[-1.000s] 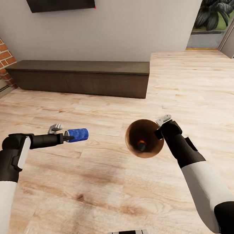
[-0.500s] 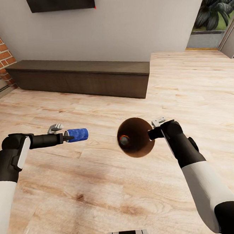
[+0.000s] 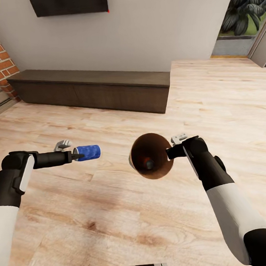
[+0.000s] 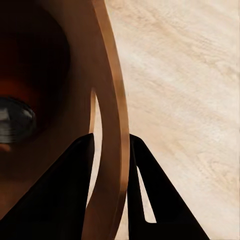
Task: Put the three can of soda from the living room inside the tash can in the kitchen.
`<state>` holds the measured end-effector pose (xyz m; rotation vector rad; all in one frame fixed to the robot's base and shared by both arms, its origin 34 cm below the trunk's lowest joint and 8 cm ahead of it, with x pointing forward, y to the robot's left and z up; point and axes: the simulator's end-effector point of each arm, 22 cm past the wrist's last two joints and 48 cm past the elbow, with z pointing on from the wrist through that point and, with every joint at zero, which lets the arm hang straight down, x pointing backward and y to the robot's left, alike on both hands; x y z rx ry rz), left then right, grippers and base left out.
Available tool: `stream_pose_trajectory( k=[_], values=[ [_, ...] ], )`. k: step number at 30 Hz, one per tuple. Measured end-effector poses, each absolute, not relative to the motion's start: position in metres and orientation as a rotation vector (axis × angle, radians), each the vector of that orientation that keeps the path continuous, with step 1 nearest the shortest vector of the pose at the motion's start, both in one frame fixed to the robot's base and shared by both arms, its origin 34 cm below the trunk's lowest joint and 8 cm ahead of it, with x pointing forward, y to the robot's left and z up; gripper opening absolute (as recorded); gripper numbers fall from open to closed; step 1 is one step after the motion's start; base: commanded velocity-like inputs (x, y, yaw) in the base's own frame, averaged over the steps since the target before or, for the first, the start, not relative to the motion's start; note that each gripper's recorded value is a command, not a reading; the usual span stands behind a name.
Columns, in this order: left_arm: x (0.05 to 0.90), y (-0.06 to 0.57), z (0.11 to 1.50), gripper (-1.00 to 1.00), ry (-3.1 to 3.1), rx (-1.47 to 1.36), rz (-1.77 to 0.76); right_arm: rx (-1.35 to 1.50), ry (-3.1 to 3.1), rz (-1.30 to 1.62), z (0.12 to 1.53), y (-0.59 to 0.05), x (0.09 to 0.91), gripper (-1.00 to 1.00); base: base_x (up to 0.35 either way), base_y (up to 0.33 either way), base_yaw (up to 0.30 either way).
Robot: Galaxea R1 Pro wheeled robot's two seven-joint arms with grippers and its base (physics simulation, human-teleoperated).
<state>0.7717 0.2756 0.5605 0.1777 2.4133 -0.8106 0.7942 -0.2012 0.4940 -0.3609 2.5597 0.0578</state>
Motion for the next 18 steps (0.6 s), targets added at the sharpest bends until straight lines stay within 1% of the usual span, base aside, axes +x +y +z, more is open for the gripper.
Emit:
stream_pose_trajectory(
  k=[10, 14, 18],
  values=[
    [0.780, 0.271, 0.596, -1.00, 2.379, 0.209, -0.803, -0.359, 2.562, 0.039, 0.515, -0.212, 0.800, -1.00, 0.000, 0.000, 0.000],
    [0.783, 0.265, 0.616, -1.00, 2.351, 0.241, -0.807, -0.371, 2.572, 0.124, 0.523, -0.209, 0.797, -1.00, 0.000, 0.000, 0.000],
    [0.781, 0.246, 0.653, -1.00, 2.279, 0.328, -0.866, -0.395, 2.584, 0.161, 0.530, -0.221, 0.795, -1.00, 0.000, 0.000, 0.000]
  ],
)
